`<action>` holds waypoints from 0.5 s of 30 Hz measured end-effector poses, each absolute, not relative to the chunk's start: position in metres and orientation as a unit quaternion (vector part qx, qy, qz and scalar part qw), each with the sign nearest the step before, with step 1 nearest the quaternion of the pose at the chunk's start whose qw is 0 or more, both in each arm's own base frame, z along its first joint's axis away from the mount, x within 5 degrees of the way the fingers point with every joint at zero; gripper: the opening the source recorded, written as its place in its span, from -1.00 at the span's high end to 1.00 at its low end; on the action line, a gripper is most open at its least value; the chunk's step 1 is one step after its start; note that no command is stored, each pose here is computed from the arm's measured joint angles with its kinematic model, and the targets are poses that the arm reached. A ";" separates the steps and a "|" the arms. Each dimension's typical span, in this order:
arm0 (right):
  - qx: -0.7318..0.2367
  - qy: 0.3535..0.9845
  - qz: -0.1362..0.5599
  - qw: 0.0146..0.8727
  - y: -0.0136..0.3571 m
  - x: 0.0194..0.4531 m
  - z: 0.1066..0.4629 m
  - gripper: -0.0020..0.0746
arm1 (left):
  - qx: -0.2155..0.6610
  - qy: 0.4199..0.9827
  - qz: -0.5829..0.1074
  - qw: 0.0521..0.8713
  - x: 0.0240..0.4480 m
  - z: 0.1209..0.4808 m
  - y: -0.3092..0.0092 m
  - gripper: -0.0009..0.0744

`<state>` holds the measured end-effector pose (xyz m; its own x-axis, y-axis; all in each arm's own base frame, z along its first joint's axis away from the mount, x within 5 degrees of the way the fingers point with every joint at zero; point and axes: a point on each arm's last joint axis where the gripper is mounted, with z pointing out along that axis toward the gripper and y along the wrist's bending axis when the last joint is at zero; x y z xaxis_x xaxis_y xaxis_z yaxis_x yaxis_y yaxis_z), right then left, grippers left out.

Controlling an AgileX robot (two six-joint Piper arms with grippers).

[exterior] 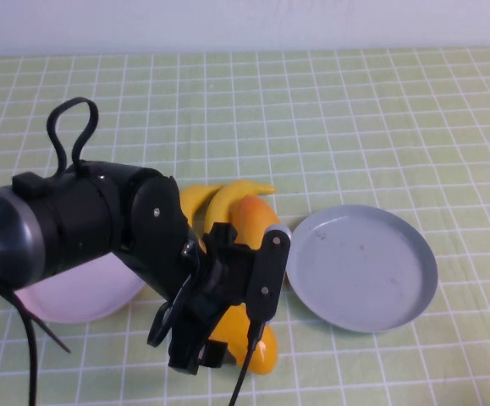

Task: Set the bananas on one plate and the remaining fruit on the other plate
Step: Put one type of fruit in the left plate

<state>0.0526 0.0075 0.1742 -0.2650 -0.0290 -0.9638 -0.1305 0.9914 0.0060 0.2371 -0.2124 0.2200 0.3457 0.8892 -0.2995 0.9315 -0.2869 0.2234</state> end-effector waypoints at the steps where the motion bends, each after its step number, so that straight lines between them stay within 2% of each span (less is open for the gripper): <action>1: -0.050 0.794 0.042 0.604 0.007 0.053 0.174 0.99 | 0.802 0.565 -0.053 0.185 0.237 0.220 -0.214 -0.79; 15: -0.050 0.794 0.042 0.604 0.007 0.053 0.174 0.99 | 0.809 0.556 -0.033 0.189 0.242 0.215 -0.216 -0.79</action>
